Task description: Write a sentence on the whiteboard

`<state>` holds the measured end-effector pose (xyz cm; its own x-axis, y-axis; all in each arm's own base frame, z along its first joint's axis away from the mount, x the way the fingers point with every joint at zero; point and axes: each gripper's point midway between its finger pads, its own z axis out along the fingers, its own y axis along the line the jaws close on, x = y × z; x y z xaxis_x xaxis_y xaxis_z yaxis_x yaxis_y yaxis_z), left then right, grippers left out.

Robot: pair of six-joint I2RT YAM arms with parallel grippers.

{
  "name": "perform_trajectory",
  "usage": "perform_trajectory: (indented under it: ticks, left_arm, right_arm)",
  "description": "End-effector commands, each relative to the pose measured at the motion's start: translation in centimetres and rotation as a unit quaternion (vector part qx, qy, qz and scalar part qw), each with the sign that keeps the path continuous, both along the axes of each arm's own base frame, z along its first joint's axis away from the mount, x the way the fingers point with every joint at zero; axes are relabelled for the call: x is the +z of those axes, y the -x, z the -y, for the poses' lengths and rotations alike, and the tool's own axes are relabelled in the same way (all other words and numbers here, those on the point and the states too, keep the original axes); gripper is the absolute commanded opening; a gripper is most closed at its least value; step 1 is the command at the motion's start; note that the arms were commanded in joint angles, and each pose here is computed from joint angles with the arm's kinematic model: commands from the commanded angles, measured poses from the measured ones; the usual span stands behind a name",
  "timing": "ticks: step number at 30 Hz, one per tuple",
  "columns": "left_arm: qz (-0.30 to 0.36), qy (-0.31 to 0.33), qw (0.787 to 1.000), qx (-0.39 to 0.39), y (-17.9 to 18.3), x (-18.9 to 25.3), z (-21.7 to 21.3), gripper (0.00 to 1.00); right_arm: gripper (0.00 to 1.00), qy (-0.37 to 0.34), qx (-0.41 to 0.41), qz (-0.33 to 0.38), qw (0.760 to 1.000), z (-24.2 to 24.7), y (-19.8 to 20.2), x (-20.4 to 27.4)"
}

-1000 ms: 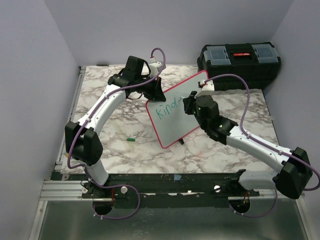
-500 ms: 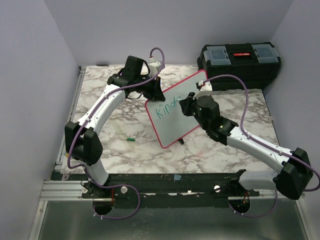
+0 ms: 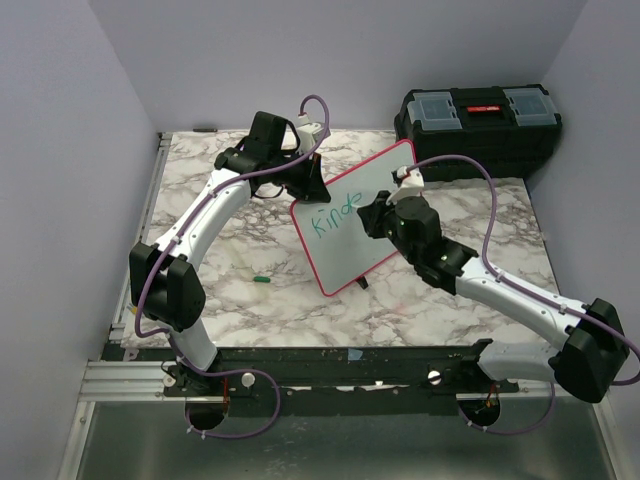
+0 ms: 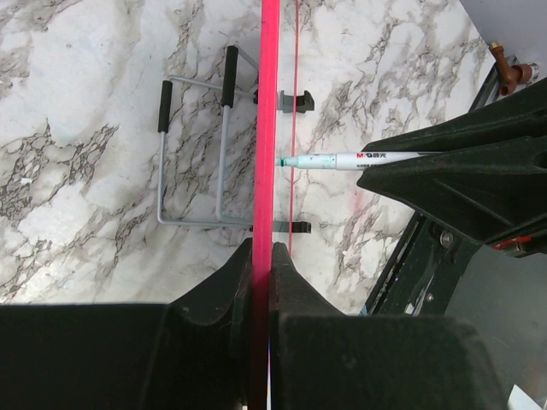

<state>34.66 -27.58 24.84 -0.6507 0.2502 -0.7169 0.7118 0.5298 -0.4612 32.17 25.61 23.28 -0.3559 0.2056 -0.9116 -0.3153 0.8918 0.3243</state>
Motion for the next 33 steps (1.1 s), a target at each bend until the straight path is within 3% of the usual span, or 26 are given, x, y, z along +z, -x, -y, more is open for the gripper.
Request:
perform_trajectory:
  ticks: [1,18,33]
  left_arm:
    - [0.062,-0.008,0.998,0.0,-0.6,2.1,-0.2,0.0]
    - [0.061,-0.009,0.998,0.0,-0.5,2.0,-0.2,0.0]
    - [0.063,-0.009,0.998,0.0,-0.4,2.2,-0.2,0.0]
  right_arm:
    - [0.01,0.027,0.009,-0.04,0.999,0.4,1.1,-3.3]
    - [0.01,0.064,-0.069,-0.03,0.995,3.5,0.2,-2.6]
    - [0.01,0.007,-0.084,0.051,0.995,4.0,-0.4,4.7]
